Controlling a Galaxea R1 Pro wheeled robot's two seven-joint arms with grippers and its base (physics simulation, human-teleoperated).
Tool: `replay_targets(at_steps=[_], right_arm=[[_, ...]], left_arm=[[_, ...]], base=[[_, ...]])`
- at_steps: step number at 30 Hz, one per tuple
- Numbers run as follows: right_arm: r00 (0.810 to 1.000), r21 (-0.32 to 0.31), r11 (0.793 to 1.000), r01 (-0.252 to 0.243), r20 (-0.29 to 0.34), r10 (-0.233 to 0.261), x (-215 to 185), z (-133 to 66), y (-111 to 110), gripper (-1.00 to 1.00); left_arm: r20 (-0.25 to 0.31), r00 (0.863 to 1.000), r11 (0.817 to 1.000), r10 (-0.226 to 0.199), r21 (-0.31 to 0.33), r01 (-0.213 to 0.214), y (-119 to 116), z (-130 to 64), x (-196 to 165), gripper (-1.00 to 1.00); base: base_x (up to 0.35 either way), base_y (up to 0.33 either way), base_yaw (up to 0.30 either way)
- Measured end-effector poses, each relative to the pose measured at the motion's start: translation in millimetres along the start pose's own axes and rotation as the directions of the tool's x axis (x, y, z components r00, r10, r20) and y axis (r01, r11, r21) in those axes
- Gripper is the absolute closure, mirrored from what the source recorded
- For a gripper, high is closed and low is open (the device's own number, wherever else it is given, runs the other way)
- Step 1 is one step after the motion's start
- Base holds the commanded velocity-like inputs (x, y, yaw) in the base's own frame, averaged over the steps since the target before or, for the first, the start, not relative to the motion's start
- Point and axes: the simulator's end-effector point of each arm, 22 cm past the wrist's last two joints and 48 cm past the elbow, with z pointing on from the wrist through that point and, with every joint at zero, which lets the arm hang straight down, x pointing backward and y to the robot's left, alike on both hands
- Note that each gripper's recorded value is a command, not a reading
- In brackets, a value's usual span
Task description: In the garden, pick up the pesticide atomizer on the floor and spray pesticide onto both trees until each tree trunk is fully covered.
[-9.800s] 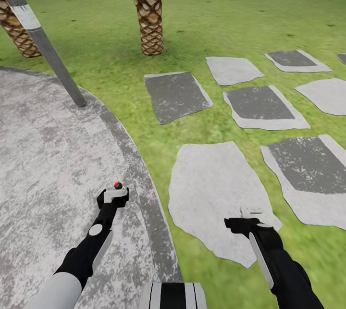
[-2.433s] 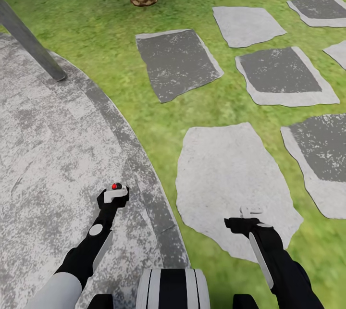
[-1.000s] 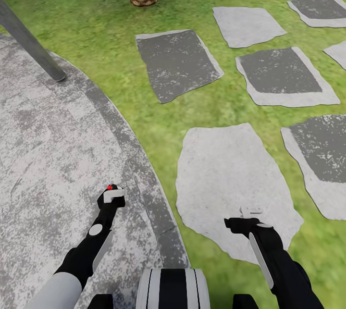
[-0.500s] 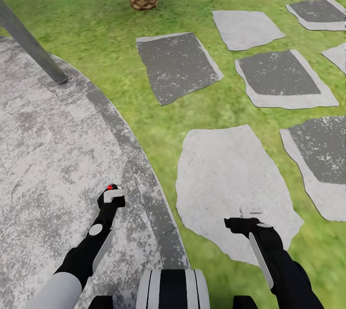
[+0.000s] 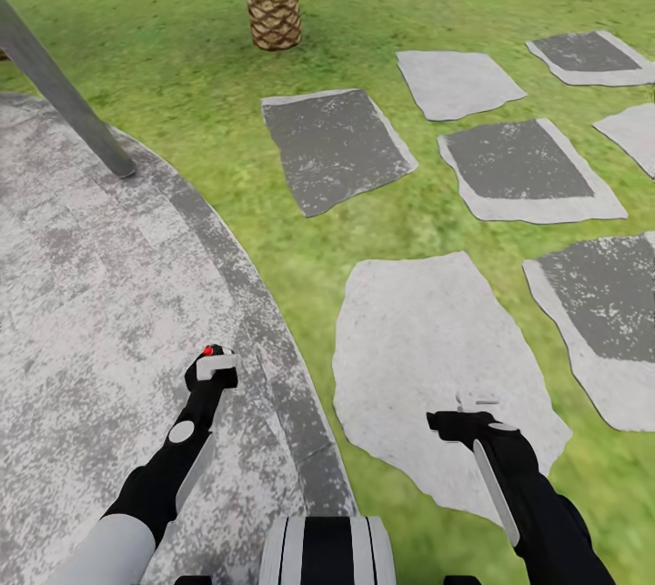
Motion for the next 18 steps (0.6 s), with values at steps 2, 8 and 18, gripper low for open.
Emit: replay_targets(at_steps=[2,8,18], right_arm=[[1.0,0.001,1.0,-0.001,0.013,0.001,-6,-3.9,-1,-1.0],[0.986,-0.003,1.0,-0.005,0.165,0.005,-67,-41.2,-1,-1.0],[0.956,-0.005,1.0,-0.014,0.294,0.015,-111,-79.0,-4,-1.0]], left_arm=[[0.019,1.0,1.0,-0.003,0.0,0.003,0,-0.2,-11,1.0],[0.054,0.999,1.0,-0.008,0.001,0.008,-1,-1.8,-38,1.0],[-0.012,1.0,1.0,0.004,0.001,-0.004,-1,-6.5,-43,1.0]], base=[[0.0,0.0,0.0],[0.0,0.0,0.0],[0.0,0.0,0.0]])
